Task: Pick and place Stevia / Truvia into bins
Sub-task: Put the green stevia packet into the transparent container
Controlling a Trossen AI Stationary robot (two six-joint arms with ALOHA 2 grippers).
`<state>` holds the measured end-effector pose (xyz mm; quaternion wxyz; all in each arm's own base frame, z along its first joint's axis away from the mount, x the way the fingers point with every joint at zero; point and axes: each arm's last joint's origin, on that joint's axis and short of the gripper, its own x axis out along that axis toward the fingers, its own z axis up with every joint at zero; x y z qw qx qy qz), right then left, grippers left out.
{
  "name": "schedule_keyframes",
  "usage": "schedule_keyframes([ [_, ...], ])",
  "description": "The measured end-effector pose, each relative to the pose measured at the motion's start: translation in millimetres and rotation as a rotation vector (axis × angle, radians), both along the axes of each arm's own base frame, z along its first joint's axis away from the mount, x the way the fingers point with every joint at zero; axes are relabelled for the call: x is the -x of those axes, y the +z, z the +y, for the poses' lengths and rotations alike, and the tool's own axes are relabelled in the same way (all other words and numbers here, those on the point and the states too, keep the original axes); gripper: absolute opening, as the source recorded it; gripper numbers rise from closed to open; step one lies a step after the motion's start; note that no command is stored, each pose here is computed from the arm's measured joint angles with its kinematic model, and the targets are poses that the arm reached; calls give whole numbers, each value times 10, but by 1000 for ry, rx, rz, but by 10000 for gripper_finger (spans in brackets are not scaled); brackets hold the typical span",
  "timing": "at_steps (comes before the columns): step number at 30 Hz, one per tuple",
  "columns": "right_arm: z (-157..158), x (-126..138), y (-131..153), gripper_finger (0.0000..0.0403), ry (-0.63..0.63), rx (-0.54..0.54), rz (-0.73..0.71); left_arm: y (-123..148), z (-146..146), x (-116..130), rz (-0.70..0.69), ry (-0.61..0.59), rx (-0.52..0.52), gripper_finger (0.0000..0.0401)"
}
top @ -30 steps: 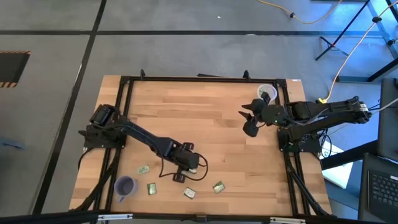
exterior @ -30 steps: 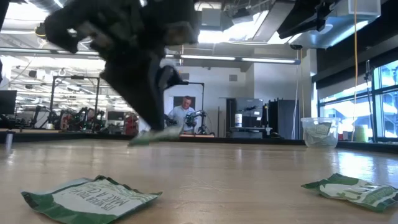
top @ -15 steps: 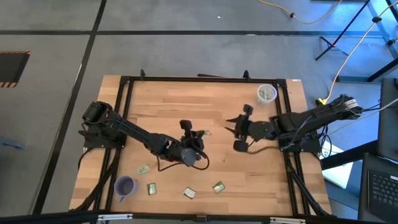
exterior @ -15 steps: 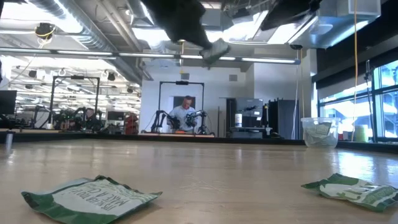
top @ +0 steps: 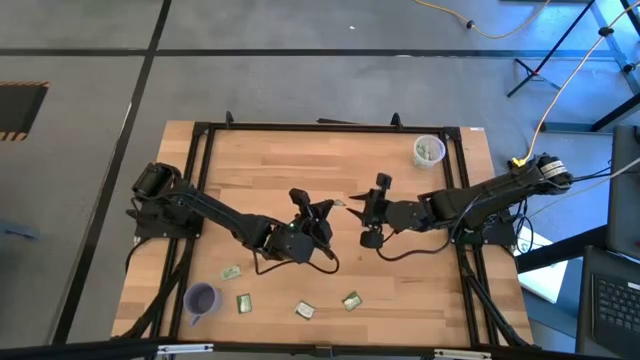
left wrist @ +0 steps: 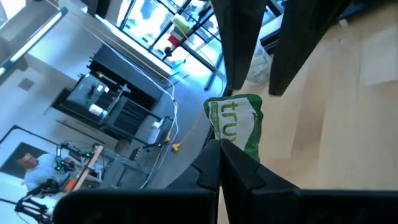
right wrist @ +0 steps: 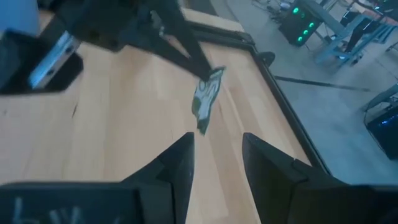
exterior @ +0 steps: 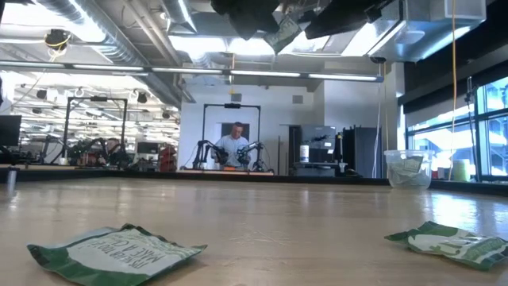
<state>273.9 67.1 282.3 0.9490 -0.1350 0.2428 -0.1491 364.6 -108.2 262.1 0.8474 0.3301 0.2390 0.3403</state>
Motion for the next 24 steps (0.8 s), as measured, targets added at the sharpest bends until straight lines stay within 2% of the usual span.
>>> schedule_keyframes([
  [15,28,-53,100,133,37,-66,-117,112,-20,-48,-40,-39,-35,2],
  [19,26,-53,97,106,28,-86,-122,113,-26,-54,-41,-65,-25,2],
  [24,26,-53,97,50,29,-83,-121,126,-30,-60,-46,-79,-26,2],
])
